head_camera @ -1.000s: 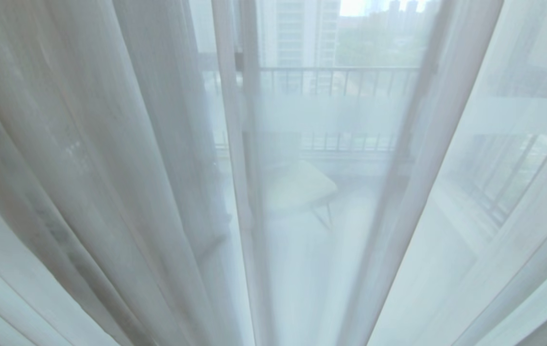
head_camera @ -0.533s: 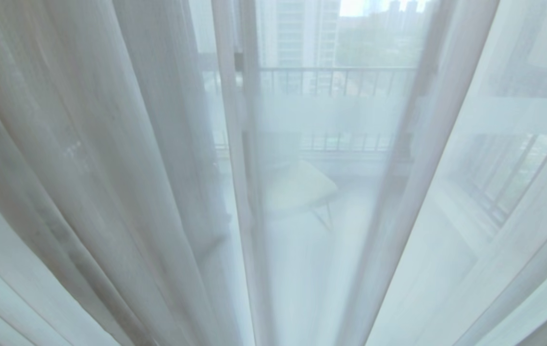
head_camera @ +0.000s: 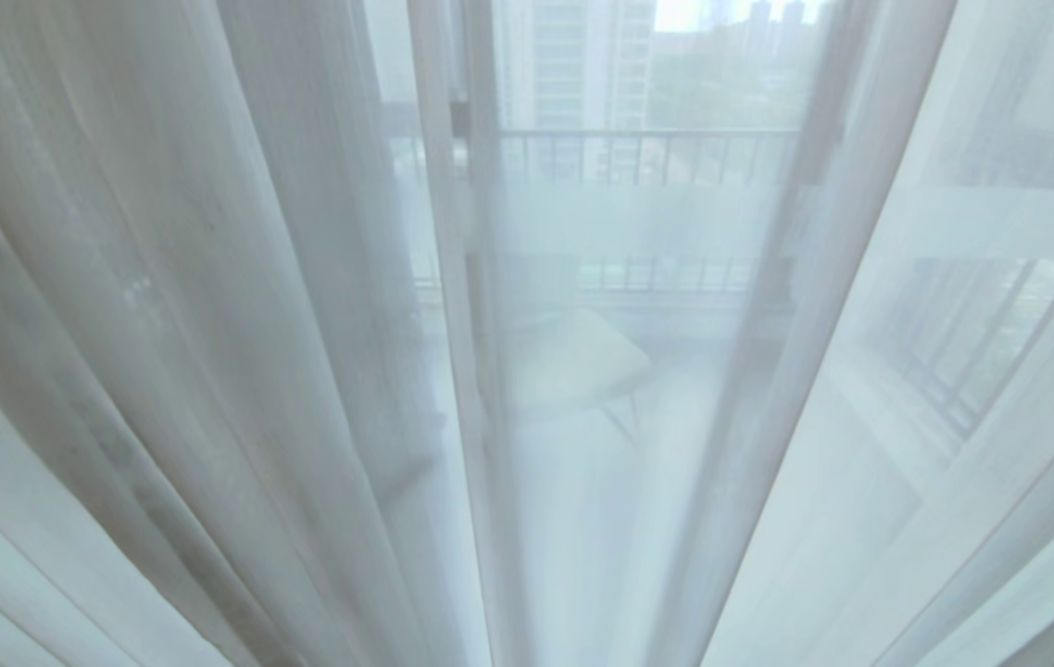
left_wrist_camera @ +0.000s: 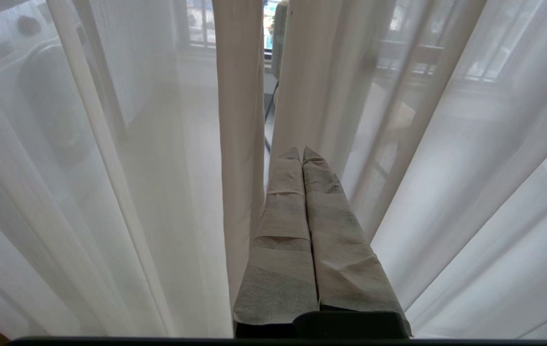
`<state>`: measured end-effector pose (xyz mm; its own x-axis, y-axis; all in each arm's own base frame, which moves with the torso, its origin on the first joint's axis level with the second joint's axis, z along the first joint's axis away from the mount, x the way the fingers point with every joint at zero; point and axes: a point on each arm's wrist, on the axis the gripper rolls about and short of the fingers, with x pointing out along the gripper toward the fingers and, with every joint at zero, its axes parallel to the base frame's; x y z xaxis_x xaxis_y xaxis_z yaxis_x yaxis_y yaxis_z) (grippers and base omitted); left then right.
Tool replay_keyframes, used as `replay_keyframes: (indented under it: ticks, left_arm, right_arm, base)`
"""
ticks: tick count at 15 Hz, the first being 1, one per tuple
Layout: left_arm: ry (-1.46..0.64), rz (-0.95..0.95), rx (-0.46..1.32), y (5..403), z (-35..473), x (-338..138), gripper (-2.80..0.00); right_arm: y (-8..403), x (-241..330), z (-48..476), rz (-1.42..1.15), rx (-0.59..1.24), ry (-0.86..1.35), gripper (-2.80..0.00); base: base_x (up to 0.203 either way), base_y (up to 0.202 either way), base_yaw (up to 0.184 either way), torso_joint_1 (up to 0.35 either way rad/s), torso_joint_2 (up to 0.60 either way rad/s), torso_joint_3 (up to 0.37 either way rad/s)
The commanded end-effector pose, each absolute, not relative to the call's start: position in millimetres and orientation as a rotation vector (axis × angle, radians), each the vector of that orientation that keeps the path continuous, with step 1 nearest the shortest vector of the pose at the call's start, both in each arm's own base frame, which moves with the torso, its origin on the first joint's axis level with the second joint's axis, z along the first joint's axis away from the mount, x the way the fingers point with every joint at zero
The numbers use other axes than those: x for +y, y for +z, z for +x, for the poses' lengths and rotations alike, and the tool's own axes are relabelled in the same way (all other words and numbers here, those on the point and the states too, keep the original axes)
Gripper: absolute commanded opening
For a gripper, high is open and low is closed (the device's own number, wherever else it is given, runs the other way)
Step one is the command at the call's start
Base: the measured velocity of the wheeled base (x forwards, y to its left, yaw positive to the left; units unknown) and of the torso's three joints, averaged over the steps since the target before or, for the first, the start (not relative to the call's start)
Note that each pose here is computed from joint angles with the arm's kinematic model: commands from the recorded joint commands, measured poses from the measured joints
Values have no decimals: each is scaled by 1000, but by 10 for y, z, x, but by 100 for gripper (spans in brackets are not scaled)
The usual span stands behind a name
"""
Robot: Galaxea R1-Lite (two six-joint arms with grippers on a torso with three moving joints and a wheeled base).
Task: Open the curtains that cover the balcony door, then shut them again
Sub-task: Close the outer curtains on both sides
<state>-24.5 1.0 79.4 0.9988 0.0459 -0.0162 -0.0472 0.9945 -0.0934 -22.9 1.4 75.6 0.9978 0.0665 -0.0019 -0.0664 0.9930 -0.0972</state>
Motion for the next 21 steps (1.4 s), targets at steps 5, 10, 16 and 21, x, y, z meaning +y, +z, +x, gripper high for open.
replay_keyframes:
  ticks: [5,10,16,21]
  left_arm:
    - [46,-95,9,792,-250,10,-280]
    - [46,-95,9,792,-250,10,-280]
    - [46,-93,9,792,-250,10,-280]
    - [47,-95,9,792,-250,10,-280]
  right_arm:
    - [756,15,-230,-98,-2,66,-280]
    - [756,14,-230,-98,-2,68,-280]
    - [756,14,-230,-98,-2,68,-280]
    - [756,15,-230,-98,-2,67,-280]
  base:
    - [0,0,0,0,0,0]
    - [0,0,0,0,0,0]
    - [0,0,0,0,0,0]
    - [0,0,0,0,0,0]
